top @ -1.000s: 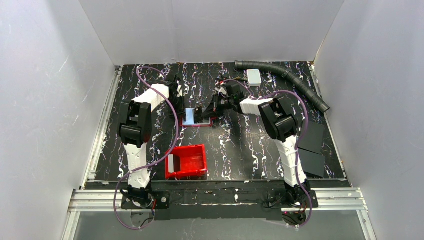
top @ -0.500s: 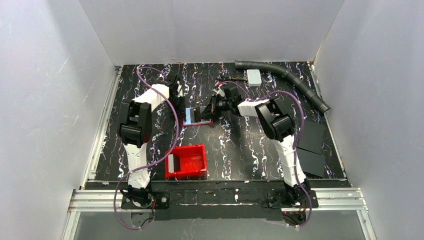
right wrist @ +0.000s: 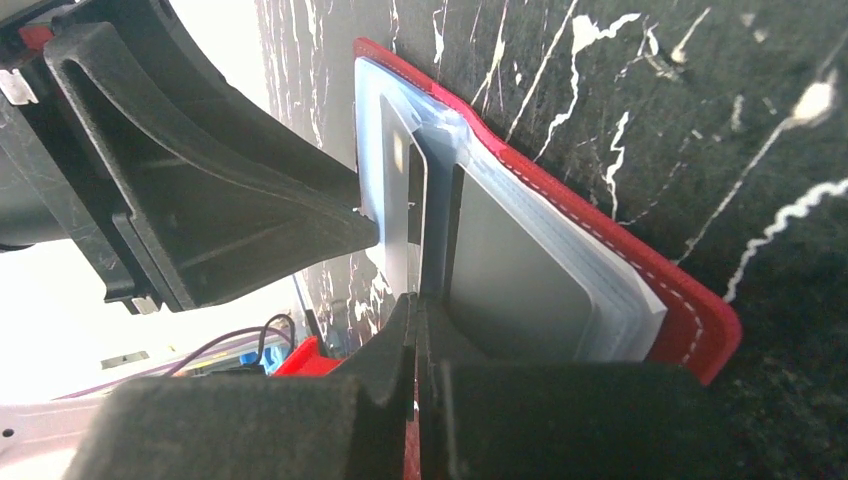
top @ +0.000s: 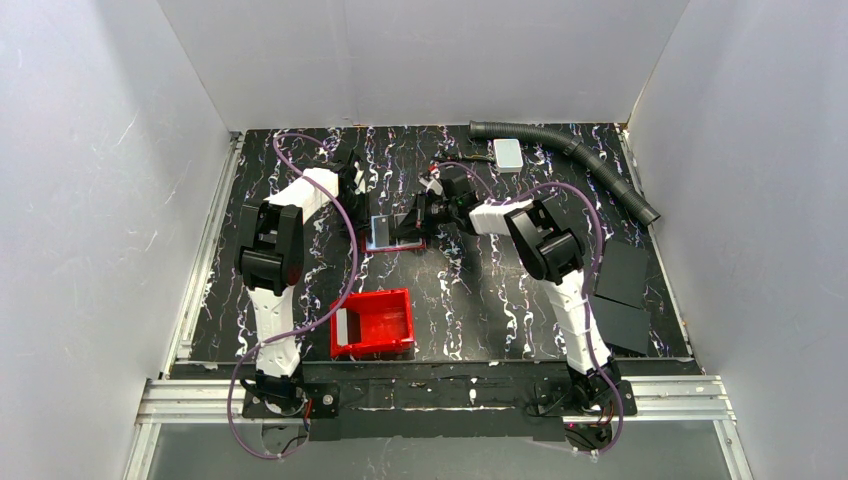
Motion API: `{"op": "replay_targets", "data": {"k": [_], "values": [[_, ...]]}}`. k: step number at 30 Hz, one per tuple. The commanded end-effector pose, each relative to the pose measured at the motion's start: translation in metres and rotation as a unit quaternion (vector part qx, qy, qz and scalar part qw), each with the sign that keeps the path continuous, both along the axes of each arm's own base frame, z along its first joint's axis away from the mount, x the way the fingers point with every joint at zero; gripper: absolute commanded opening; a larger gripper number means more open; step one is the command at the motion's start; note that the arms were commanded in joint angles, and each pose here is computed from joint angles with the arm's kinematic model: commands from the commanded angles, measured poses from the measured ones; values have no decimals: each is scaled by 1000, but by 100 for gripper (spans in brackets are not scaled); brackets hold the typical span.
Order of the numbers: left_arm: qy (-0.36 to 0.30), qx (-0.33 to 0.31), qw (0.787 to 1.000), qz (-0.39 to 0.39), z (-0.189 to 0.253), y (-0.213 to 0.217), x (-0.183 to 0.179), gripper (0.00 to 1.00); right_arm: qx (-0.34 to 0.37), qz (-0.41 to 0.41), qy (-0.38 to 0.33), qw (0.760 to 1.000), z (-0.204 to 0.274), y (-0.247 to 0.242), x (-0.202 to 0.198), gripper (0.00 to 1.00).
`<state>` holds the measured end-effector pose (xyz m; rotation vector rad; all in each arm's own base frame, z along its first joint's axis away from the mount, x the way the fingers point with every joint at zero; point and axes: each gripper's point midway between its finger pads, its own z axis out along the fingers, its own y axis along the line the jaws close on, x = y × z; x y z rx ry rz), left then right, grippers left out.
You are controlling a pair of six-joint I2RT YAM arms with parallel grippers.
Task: Put the credit cards into the card holder
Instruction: Insert the credit card into the card holder.
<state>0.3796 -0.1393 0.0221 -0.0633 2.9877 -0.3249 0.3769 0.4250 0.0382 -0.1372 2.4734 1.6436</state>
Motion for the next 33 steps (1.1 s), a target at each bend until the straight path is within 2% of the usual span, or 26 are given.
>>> {"op": "replay_targets", "data": {"k": [1,5,7,11,14,20,30,32,33], "values": [[13,-3,1000,-14,-1,-7,-7,32,2,4,-16,1000,-6,12,0,1],[8,-3,1000,-16,2,-7,-7,32,-8,-2,-24,1000,-7,16,1,5],[-2,4,1000,-16,9,-4,-7,36,-42,4,-27,999,-13,9,-1,11],[-22,11,1000,-3,22,8,-2,45,-52,9,-32,998,-12,3,-4,18],[-17,7,1000,12,20,16,1,42,-52,10,-41,998,-4,2,-3,26],[-23,11,999,27,23,26,4,40,-52,10,-46,998,3,1,-2,28],[7,-16,1000,21,7,14,0,36,-49,2,-50,998,8,-1,3,28],[10,-19,1000,19,5,11,-1,35,-50,1,-50,998,7,0,4,24],[11,-20,1000,17,5,10,-1,34,-49,1,-50,998,7,0,4,19]]}}
